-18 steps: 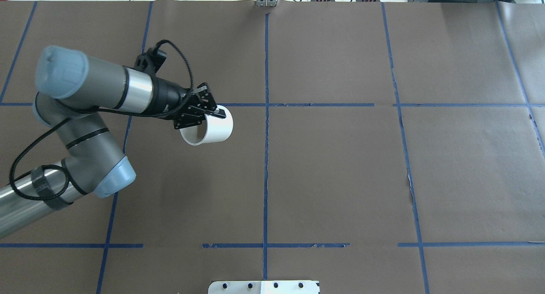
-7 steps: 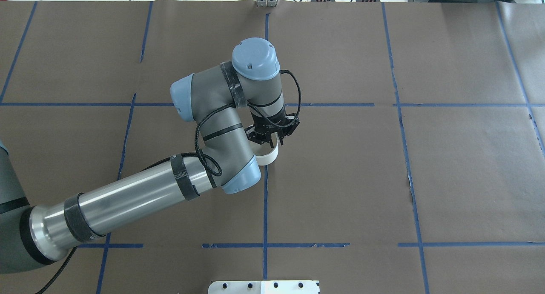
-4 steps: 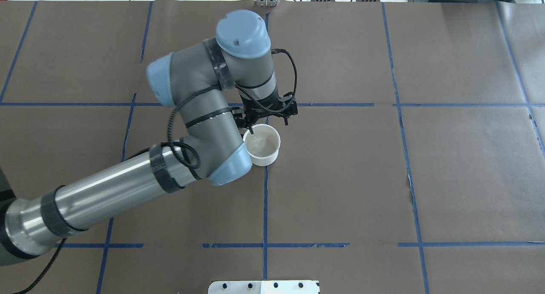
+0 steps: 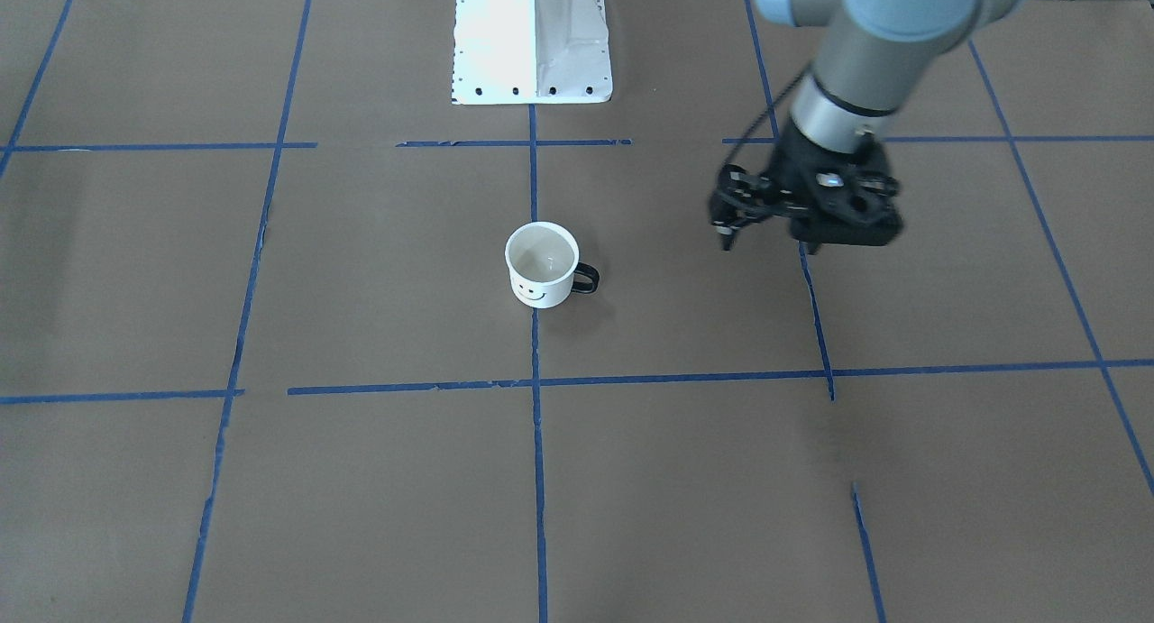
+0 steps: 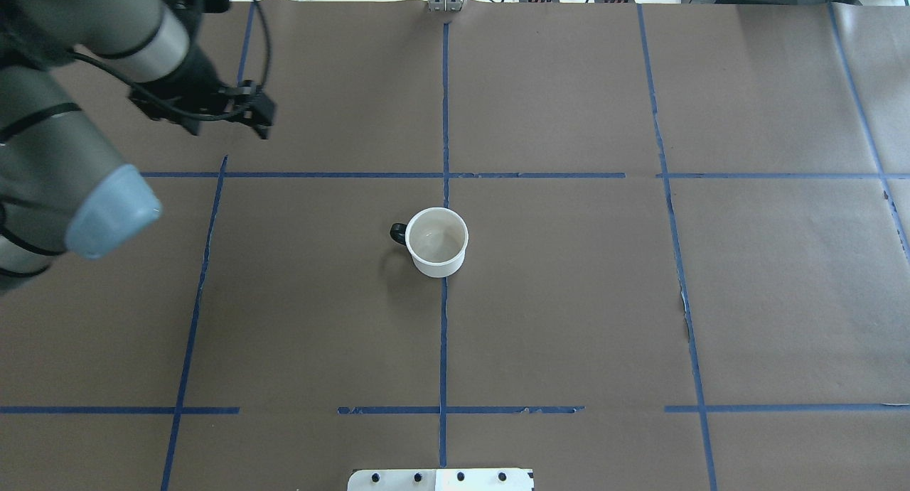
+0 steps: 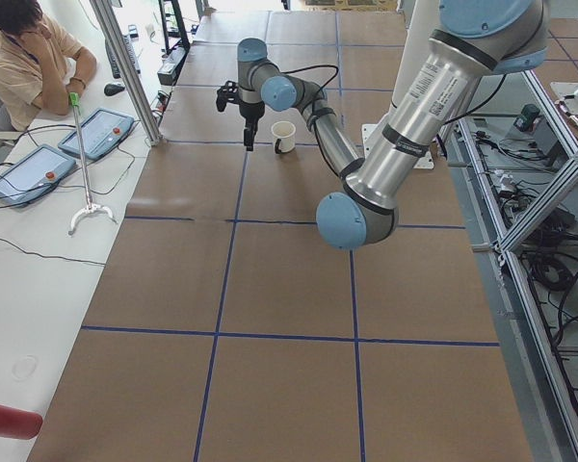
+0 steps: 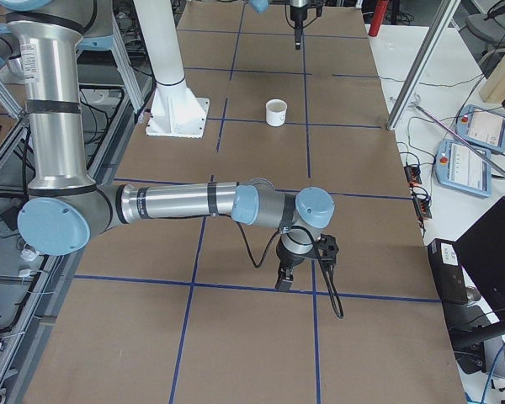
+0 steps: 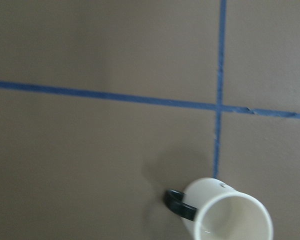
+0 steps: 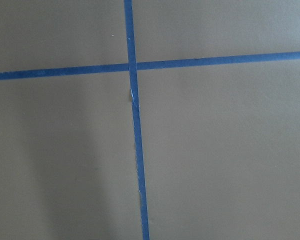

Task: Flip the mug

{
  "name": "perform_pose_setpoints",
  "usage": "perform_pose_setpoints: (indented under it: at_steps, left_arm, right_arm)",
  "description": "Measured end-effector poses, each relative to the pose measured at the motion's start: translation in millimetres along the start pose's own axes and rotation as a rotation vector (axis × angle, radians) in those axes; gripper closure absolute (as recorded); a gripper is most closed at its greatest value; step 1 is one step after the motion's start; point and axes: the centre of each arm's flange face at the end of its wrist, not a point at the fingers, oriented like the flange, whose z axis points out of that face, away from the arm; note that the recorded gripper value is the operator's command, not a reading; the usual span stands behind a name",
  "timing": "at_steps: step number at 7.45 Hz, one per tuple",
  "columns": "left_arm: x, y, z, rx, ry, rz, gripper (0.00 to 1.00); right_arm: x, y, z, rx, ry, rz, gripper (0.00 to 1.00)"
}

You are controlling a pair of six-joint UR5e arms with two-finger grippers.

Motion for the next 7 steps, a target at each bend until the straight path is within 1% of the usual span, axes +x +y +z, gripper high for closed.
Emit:
perform_pose_setpoints:
  at_steps: [1,2,3,4,5,6,7]
  left_arm:
    - [-103.3,5.1,2.1,-0.02,-0.081,0.132,0.0]
    - [-210.2,15.4,-1.6,-0.056,-0.148,0.2,0.0]
    - [-311.6,32.4,-3.9,-0.107,-0.179,0.216,0.0]
    - [-391.4,58.1,1.4,-0.162,-0.148,0.224,0.0]
    - [-447.1,89.8,10.4,-0.2,-0.091,0.214,0.0]
    - [-477.6,116.6,16.9,-0.217,-0.048,0.189,0.0]
    - [-490.9,133.3,21.1,-0.219,-0.005,0.162,0.0]
  right_arm:
    - [0.1,0.0,0.0,0.0,0.0,0.0,0.0]
    - [0.0,0.0,0.0,0.0,0.0,0.0,0.0]
    - [0.0,0.0,0.0,0.0,0.0,0.0,0.0]
    - [0.0,0.0,0.0,0.0,0.0,0.0,0.0]
    - [0.0,0.0,0.0,0.0,0.0,0.0,0.0]
    - [0.0,0.0,0.0,0.0,0.0,0.0,0.0]
    - [0.0,0.0,0.0,0.0,0.0,0.0,0.0]
